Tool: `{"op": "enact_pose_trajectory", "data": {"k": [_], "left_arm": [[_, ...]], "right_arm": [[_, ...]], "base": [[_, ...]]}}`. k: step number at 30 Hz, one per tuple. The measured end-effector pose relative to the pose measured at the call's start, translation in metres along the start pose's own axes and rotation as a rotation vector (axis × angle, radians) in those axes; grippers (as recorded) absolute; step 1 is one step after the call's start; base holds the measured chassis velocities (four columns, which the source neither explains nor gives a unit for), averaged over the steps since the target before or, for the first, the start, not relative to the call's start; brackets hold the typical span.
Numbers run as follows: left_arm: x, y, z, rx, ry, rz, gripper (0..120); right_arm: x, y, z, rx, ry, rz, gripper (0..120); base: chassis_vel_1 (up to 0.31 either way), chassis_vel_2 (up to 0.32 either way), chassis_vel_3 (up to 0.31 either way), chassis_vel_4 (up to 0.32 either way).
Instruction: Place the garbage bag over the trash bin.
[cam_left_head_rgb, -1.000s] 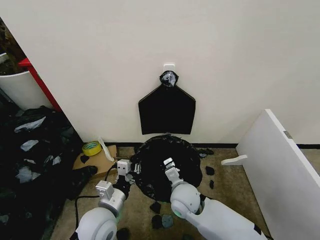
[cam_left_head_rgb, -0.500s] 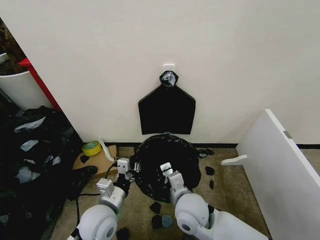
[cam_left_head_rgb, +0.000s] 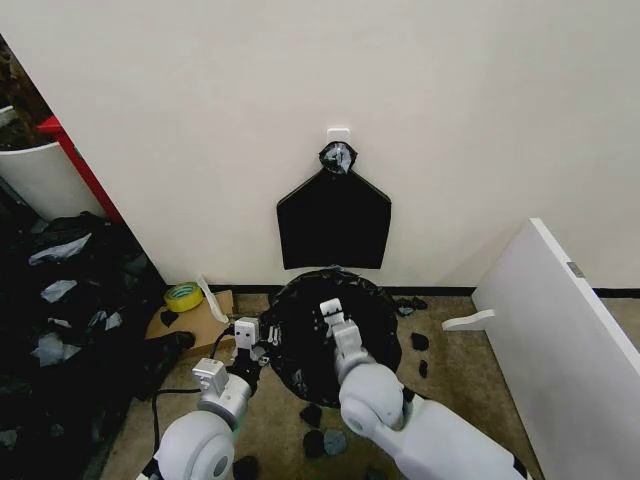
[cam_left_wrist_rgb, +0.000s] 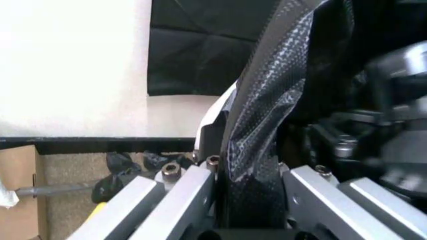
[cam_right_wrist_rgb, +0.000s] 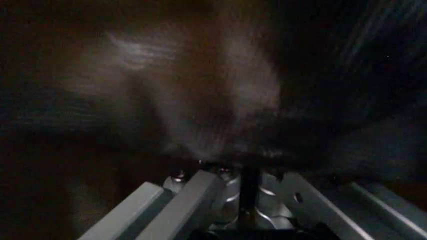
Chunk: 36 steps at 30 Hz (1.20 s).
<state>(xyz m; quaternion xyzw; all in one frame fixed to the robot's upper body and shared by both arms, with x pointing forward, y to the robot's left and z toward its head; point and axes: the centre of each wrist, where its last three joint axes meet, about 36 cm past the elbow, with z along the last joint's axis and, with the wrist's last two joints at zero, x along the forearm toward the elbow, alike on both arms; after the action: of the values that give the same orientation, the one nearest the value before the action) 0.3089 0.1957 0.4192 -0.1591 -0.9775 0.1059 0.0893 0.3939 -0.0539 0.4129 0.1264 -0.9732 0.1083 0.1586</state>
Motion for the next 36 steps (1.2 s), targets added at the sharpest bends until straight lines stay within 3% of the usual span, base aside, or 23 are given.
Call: {"op": "enact_pose_trajectory", "data": {"k": [10,17,18,25,29,30,33,36], "left_arm": [[0.004,-0.004,-0.003,0.012,-0.007,0.005,0],[-0.002,0.000,-0.003,0.027,-0.005,-0.006,0],[-0.004,0.001,-0.003,0.030,-0.004,-0.008,0],[-0.018,0.013,-0.009,0.098,0.025,-0.040,0],[-0.035,0.022,-0.014,0.267,0.114,-0.095,0],[-0.035,0.022,-0.014,0.267,0.114,-0.095,0],[-0.047,0.032,-0.017,0.391,0.188,-0.137,0],[-0.055,0.047,-0.024,0.490,0.232,-0.183,0]], "right_arm": [[-0.032,-0.005,0.008,0.062,0.073,0.120,0],[0.010,-0.001,0.007,0.003,-0.030,-0.025,0],[0.018,0.000,0.007,-0.007,-0.046,-0.051,4],[0.073,-0.002,0.017,-0.085,-0.245,-0.254,27],[0.084,-0.021,0.031,-0.134,-0.512,-0.435,46],[0.084,-0.021,0.031,-0.134,-0.512,-0.435,46],[0.082,-0.038,0.041,-0.115,-0.686,-0.535,59],[0.086,-0.049,0.044,-0.102,-0.753,-0.510,71]], "base": [[0.000,0.000,0.000,0.000],[0.000,0.000,0.000,0.000],[0.000,0.000,0.000,0.000],[0.000,0.000,0.000,0.000],[0.000,0.000,0.000,0.000],[0.000,0.000,0.000,0.000],[0.000,0.000,0.000,0.000],[0.000,0.000,0.000,0.000]]}}
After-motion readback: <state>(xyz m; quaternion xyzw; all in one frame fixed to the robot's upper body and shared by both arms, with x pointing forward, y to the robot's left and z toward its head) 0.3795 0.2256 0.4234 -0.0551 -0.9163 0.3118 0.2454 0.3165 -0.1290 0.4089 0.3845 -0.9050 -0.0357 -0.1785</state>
